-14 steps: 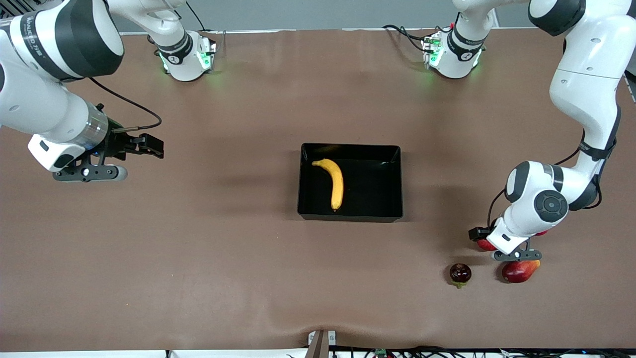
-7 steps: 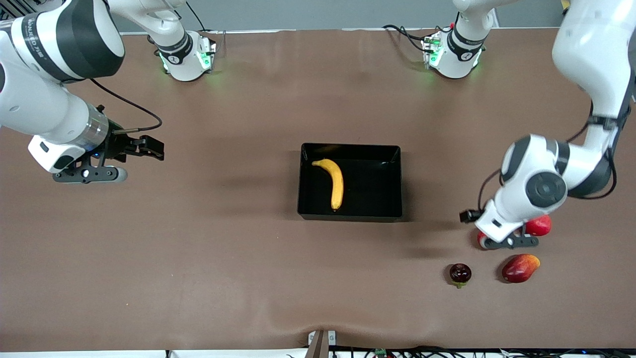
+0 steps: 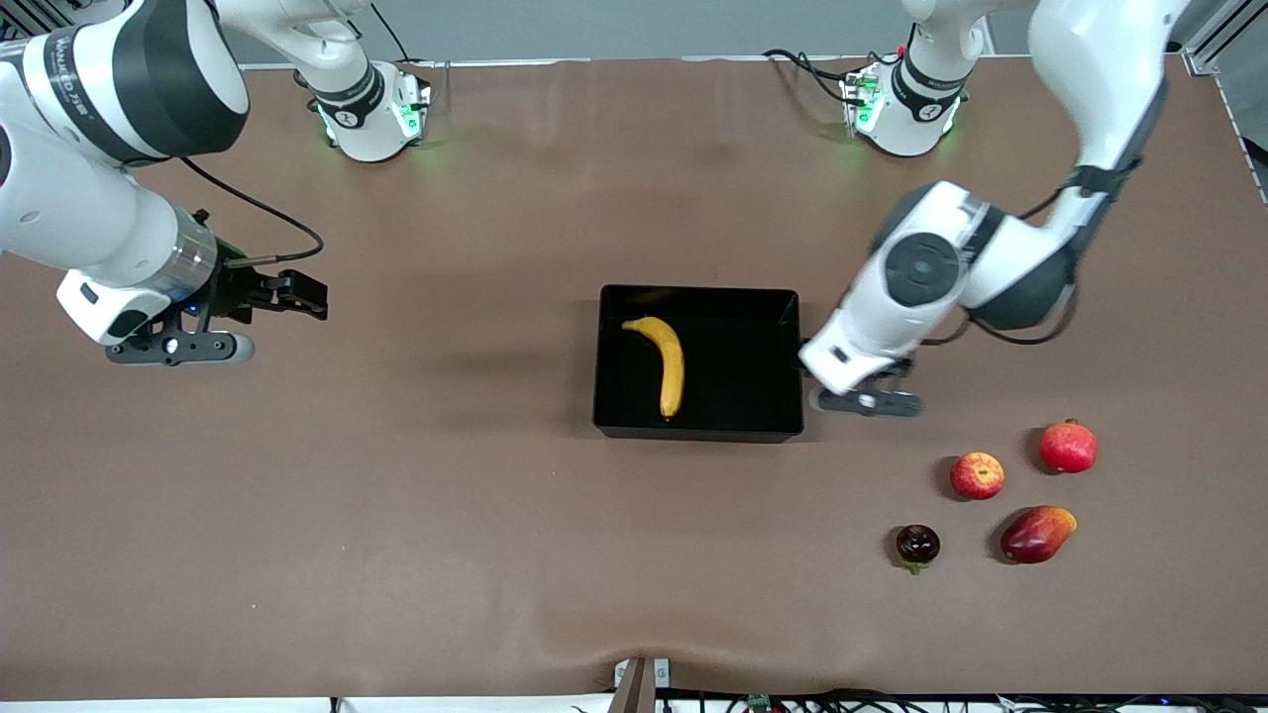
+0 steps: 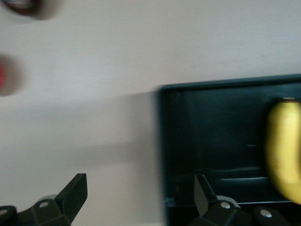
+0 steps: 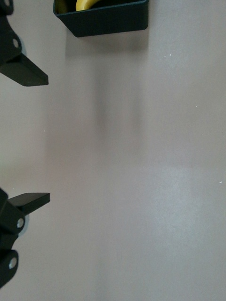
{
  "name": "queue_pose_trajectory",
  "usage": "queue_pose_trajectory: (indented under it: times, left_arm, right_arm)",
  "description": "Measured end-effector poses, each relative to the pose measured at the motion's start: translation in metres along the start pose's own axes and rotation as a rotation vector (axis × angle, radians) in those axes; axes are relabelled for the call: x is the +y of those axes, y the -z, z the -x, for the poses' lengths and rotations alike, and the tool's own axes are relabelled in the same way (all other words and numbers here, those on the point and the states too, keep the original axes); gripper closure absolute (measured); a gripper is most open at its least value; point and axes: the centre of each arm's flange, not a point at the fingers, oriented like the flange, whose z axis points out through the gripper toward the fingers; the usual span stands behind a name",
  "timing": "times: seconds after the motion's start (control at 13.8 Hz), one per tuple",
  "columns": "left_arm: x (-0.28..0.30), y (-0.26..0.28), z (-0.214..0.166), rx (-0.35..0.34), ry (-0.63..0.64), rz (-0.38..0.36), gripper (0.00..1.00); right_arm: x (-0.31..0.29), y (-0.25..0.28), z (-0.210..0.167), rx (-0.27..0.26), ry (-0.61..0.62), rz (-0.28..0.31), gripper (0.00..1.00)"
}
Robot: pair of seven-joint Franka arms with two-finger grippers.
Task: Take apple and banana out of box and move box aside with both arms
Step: 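Reach the left gripper into the tray and grasp the banana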
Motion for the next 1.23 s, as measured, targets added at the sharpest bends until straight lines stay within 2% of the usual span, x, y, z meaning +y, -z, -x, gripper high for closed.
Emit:
queue_pose_trajectory:
  times: [0.29,0.51,0.87,1.09,1.23]
  left_arm:
    - [0.108,-0.045,0.035,0.003,-0.037,0.102,0.00]
    - [0.148,-0.090,0.055,-0.009,-0.028,0.073,0.00]
    - [0.180,-0.142,0.062,-0.056,0.057,0.047,0.00]
    - [0.195,-0.165,0.065,-0.053,0.068,0.015,0.00]
    - [0.201,-0.172,0.067,-0.047,0.065,0.032,0.04]
  right_arm:
    - [0.000,0.000,0.000,0.000,0.000,0.000,0.00]
    - [-0.001,-0.001,0.000,-0.001,0.002,0.000,0.00]
    - [-0.003,-0.004,-0.002,-0.001,0.005,0.001,0.00]
    - [-0.003,-0.005,-0.003,-0.002,0.005,0.001,0.00]
    - [-0.003,-0.005,-0.003,-0.001,0.005,0.000,0.00]
